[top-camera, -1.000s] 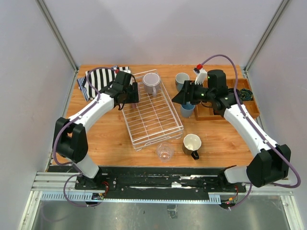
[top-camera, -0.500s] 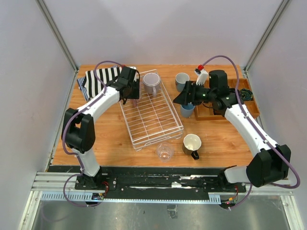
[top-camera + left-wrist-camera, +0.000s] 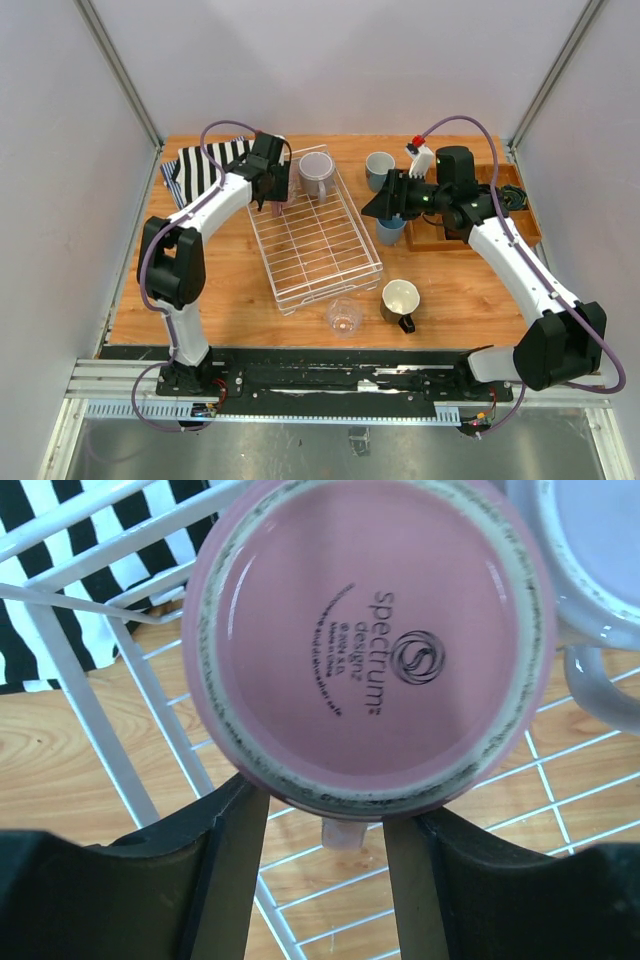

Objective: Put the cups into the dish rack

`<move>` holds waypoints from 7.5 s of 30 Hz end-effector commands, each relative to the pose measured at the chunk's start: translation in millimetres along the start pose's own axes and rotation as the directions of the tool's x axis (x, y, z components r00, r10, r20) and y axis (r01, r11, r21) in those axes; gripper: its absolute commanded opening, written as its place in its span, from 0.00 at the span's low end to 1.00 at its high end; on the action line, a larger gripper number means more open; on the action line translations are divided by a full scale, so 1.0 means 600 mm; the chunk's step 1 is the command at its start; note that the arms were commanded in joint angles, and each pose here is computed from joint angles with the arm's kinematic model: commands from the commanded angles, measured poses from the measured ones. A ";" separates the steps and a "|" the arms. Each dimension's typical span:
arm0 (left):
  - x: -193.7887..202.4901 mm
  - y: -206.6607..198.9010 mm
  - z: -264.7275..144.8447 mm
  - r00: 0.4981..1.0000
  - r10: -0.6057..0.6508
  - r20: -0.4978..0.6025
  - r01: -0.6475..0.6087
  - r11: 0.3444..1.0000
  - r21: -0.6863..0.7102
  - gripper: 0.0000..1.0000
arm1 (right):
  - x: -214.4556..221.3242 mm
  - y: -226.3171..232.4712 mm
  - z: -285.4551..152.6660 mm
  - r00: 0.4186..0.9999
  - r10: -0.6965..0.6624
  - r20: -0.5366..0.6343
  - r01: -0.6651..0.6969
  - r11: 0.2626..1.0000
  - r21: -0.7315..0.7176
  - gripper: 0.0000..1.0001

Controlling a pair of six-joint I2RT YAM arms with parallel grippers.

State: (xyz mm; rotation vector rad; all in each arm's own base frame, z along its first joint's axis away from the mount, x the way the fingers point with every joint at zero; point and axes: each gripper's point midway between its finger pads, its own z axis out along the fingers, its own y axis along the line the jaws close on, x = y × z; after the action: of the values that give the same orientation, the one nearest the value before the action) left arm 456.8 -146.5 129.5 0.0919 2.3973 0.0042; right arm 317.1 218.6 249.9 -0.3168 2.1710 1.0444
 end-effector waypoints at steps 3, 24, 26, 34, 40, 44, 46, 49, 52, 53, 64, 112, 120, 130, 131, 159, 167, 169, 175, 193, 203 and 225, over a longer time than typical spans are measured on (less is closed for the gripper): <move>-0.026 0.013 0.013 0.999 -0.029 0.026 0.029 1.000 -0.002 0.52 | 0.004 -0.006 -0.007 1.000 0.002 -0.008 -0.002 1.000 0.003 0.67; -0.050 0.009 -0.013 0.992 -0.120 0.050 0.120 0.993 0.005 0.70 | 0.004 -0.029 -0.012 1.000 0.014 -0.005 -0.014 0.997 0.079 0.67; -0.051 0.010 -0.027 0.989 -0.132 0.065 0.132 0.991 0.013 0.71 | 0.001 -0.030 -0.013 1.000 0.012 0.000 -0.012 0.996 0.083 0.67; -0.086 0.027 -0.104 0.976 -0.159 0.151 0.158 0.987 0.019 0.74 | 0.007 -0.076 -0.027 1.000 0.018 -0.014 -0.015 0.972 0.235 0.67; -0.077 0.006 -0.168 0.978 -0.154 0.140 0.134 0.981 0.140 0.82 | 0.015 -0.096 -0.043 0.999 0.047 -0.028 -0.035 0.946 0.322 0.66; -0.048 -0.021 -0.205 0.973 -0.190 0.131 0.150 0.951 0.272 0.84 | 0.023 -0.122 -0.065 0.997 0.065 -0.052 -0.036 0.900 0.435 0.66; -0.035 -0.028 -0.224 0.965 -0.228 0.131 0.177 0.930 0.322 0.87 | 0.030 -0.136 -0.074 0.993 0.087 -0.077 -0.039 0.872 0.488 0.66; -0.024 -0.042 -0.251 0.953 -0.270 0.139 0.196 0.897 0.396 0.87 | 0.033 -0.152 -0.084 0.988 0.127 -0.083 -0.062 0.836 0.545 0.64; -0.026 -0.044 -0.282 0.912 -0.361 0.195 0.241 0.855 0.459 0.88 | 0.036 -0.165 -0.084 0.983 0.165 -0.084 -0.086 0.808 0.583 0.63; -0.026 -0.041 -0.290 0.897 -0.391 0.205 0.260 0.844 0.470 0.91 | 0.035 -0.170 -0.082 0.981 0.175 -0.079 -0.095 0.800 0.593 0.62; -0.002 -0.071 -0.316 0.912 -0.390 0.125 0.252 0.774 0.581 1.00 | -0.040 -0.241 0.003 0.994 0.012 -0.113 0.056 0.811 0.582 0.52; -0.031 0.001 -0.282 0.936 -0.302 0.182 0.202 0.882 0.425 1.00 | -0.168 -0.417 0.202 0.889 0.364 0.279 -0.458 0.668 0.587 0.40; -0.026 0.005 -0.273 0.940 -0.294 0.170 0.203 0.887 0.415 1.00 | -0.145 -0.439 0.214 0.916 0.340 0.213 -0.395 0.675 0.623 0.21; -0.025 0.003 -0.267 0.942 -0.296 0.160 0.206 0.883 0.422 1.00 | -0.150 -0.396 0.224 0.915 0.369 0.163 -0.398 0.755 0.521 0.01; -0.027 -0.001 -0.269 0.941 -0.294 0.165 0.198 0.878 0.435 1.00 | -0.158 -0.387 0.221 0.908 0.380 0.177 -0.416 0.765 0.492 0.01; -0.095 -0.162 -0.435 0.854 -0.356 0.379 -0.255 0.349 0.902 1.00 | -0.302 0.075 -0.028 0.696 0.702 0.149 -0.545 0.652 -0.527 0.01; -0.117 -0.224 -0.433 0.853 -0.348 0.390 -0.309 0.267 0.913 1.00 | -0.239 0.174 -0.028 0.657 0.754 0.011 -0.605 0.535 -0.590 0.01; -0.123 -0.233 -0.432 0.852 -0.347 0.391 -0.316 0.254 0.914 0.99 | -0.229 0.186 -0.027 0.653 0.757 -0.001 -0.612 0.527 -0.589 0.01; -0.140 -0.242 -0.449 0.837 -0.373 0.402 -0.345 0.210 0.915 0.98 | -0.213 0.191 -0.028 0.652 0.758 -0.003 -0.621 0.531 -0.577 0.01; -0.127 -0.273 -0.477 0.880 -0.306 0.362 -0.361 0.063 0.930 0.72 | -0.210 0.192 0.010 0.645 0.764 -0.020 -0.628 0.514 -0.584 0.01; -0.123 -0.274 -0.474 0.891 -0.288 0.352 -0.349 0.062 0.935 0.46 | -0.188 0.188 0.029 0.651 0.758 -0.033 -0.645 0.530 -0.550 0.01; -0.127 -0.287 -0.476 0.886 -0.320 0.335 -0.342 0.035 0.939 0.55 | -0.176 0.190 0.053 0.644 0.763 -0.050 -0.655 0.516 -0.552 0.01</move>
State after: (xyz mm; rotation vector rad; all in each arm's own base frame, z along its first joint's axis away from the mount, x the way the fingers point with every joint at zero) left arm 324.1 -310.7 361.8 0.6211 1.4766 -1.6111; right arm 365.5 294.3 366.3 0.6079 1.7933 2.0244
